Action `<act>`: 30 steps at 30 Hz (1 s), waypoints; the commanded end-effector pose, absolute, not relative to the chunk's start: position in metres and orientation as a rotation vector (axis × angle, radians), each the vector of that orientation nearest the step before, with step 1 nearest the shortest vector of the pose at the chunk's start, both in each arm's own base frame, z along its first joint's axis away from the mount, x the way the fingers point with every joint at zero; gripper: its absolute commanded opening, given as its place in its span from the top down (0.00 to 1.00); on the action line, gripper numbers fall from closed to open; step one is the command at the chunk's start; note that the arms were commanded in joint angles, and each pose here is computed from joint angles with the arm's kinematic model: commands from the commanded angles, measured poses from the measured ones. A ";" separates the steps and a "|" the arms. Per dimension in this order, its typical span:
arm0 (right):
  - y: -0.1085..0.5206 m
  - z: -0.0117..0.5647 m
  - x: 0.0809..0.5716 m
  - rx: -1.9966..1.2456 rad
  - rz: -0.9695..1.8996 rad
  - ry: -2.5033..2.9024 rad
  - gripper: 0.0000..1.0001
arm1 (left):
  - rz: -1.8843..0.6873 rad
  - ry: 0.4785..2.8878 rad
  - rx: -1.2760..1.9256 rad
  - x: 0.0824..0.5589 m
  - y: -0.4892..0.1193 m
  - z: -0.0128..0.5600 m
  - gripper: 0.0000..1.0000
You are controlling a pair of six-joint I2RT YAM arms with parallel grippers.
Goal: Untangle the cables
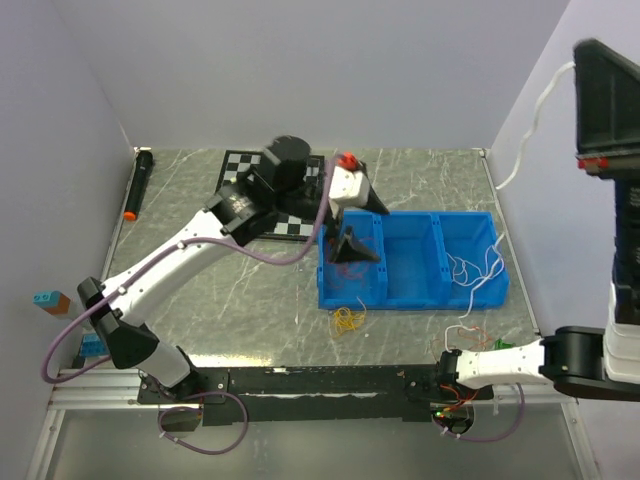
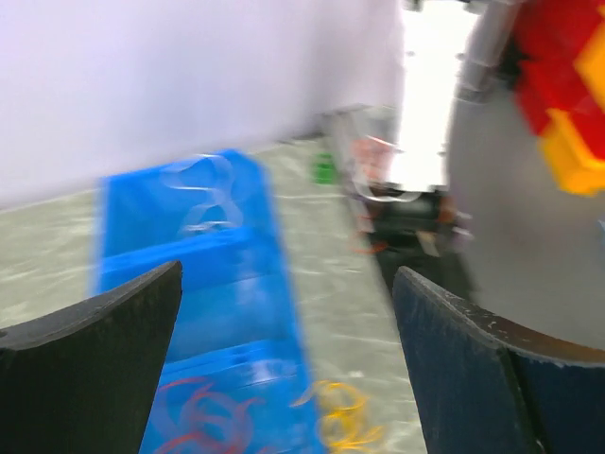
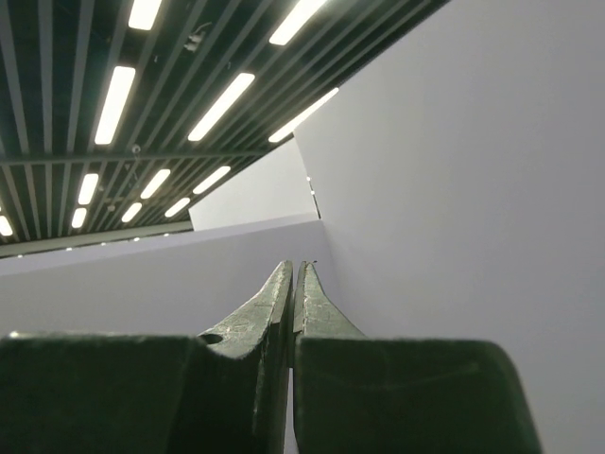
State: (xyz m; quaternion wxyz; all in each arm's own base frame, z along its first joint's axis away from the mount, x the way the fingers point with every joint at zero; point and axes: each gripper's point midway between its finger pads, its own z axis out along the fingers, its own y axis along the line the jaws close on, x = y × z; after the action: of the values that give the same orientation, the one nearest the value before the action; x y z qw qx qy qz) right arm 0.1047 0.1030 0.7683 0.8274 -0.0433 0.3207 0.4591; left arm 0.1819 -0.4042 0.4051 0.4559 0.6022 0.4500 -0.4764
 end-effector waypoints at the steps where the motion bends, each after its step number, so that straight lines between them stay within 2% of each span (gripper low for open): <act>1: 0.125 0.787 0.110 -0.103 0.972 0.659 1.00 | -1.331 1.180 1.643 0.140 -0.422 0.343 0.04; 5: 0.132 0.800 0.104 -0.109 1.018 0.608 1.00 | -1.307 1.248 1.647 0.143 -0.425 0.314 0.03; 12: 0.132 0.809 0.081 -0.125 1.152 0.497 1.00 | -1.320 1.281 1.611 0.138 -0.418 0.311 0.03; 21: 0.135 0.798 0.085 -0.110 1.164 0.527 1.00 | -1.778 1.325 1.541 0.060 -0.460 0.345 0.03; 24: 0.131 0.795 0.087 -0.097 1.160 0.534 1.00 | -1.929 1.286 1.473 0.047 -0.477 0.371 0.03; 28: 0.126 0.792 0.086 -0.094 1.160 0.544 1.00 | -1.970 1.131 1.485 0.039 -0.496 0.413 0.03; 30: 0.125 0.792 0.085 -0.096 1.166 0.541 1.00 | -1.959 1.103 1.472 0.038 -0.506 0.416 0.03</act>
State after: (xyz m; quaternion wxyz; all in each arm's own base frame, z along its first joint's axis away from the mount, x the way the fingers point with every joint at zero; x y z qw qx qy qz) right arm 0.0932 0.1470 0.7825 0.7980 -0.0637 0.2770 0.5315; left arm 0.0477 -0.5009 0.3578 0.1921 0.5403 0.4649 -0.6746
